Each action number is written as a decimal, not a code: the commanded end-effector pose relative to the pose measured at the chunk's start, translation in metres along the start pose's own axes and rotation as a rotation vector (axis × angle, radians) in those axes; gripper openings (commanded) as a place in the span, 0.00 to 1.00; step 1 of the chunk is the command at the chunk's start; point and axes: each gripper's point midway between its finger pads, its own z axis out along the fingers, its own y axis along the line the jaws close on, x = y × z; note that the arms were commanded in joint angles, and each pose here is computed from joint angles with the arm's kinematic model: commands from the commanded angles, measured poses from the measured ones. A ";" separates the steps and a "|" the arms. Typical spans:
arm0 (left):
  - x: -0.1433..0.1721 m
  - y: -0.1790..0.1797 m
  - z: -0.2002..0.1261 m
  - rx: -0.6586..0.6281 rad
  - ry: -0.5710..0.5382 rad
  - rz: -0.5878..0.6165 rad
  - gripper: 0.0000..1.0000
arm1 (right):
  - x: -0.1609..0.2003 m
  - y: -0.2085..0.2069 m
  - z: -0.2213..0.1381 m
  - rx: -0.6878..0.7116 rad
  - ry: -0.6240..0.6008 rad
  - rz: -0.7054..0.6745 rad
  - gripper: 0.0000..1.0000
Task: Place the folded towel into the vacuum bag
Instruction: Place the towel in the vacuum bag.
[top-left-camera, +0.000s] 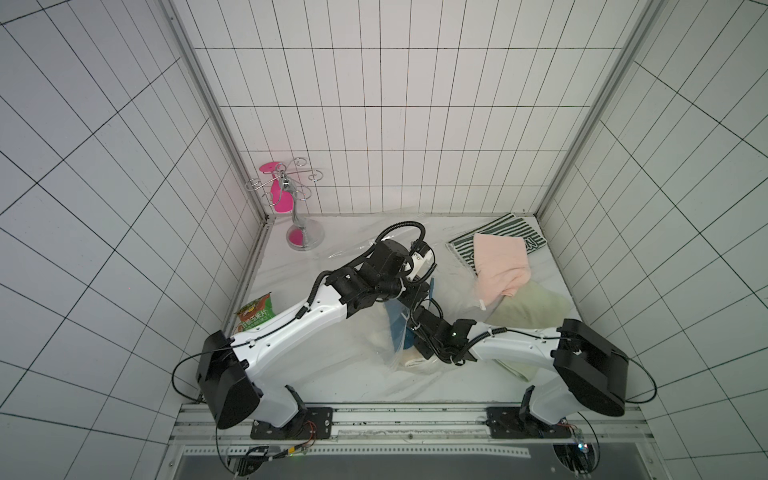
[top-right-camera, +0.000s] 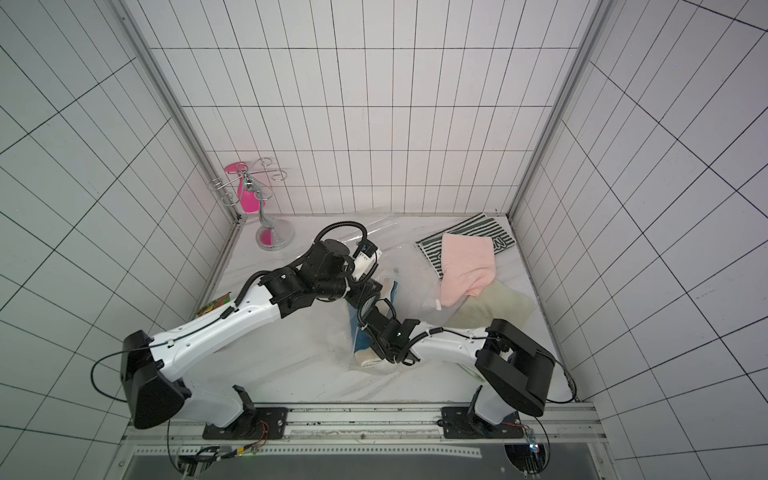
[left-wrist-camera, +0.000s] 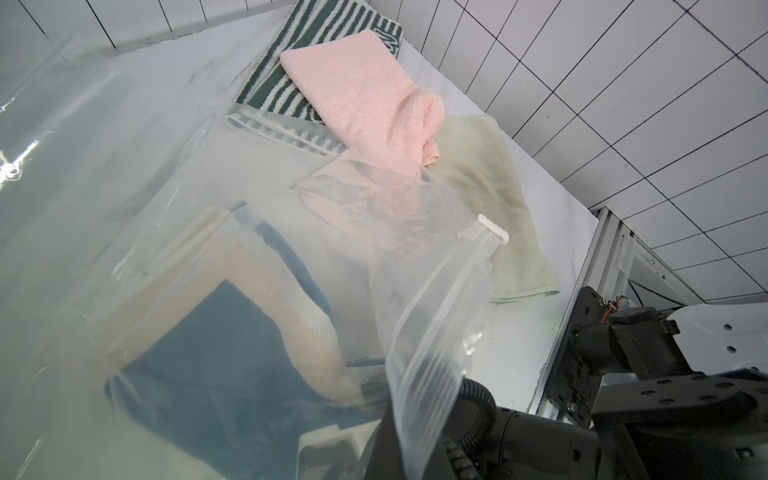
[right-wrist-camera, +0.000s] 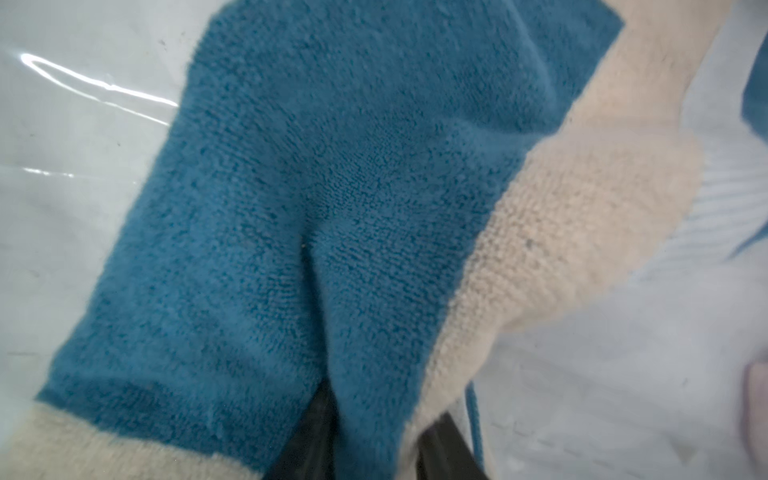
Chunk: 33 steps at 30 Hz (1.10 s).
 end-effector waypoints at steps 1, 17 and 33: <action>-0.016 -0.005 -0.010 0.014 -0.065 0.004 0.00 | 0.000 -0.004 -0.016 -0.030 0.024 0.112 0.48; -0.045 0.036 0.022 -0.199 -0.147 -0.060 0.00 | -0.026 -0.012 -0.006 -0.132 0.016 0.374 0.94; -0.033 0.026 0.035 -0.141 -0.133 -0.023 0.00 | -0.018 -0.022 0.035 -0.008 0.196 0.296 0.86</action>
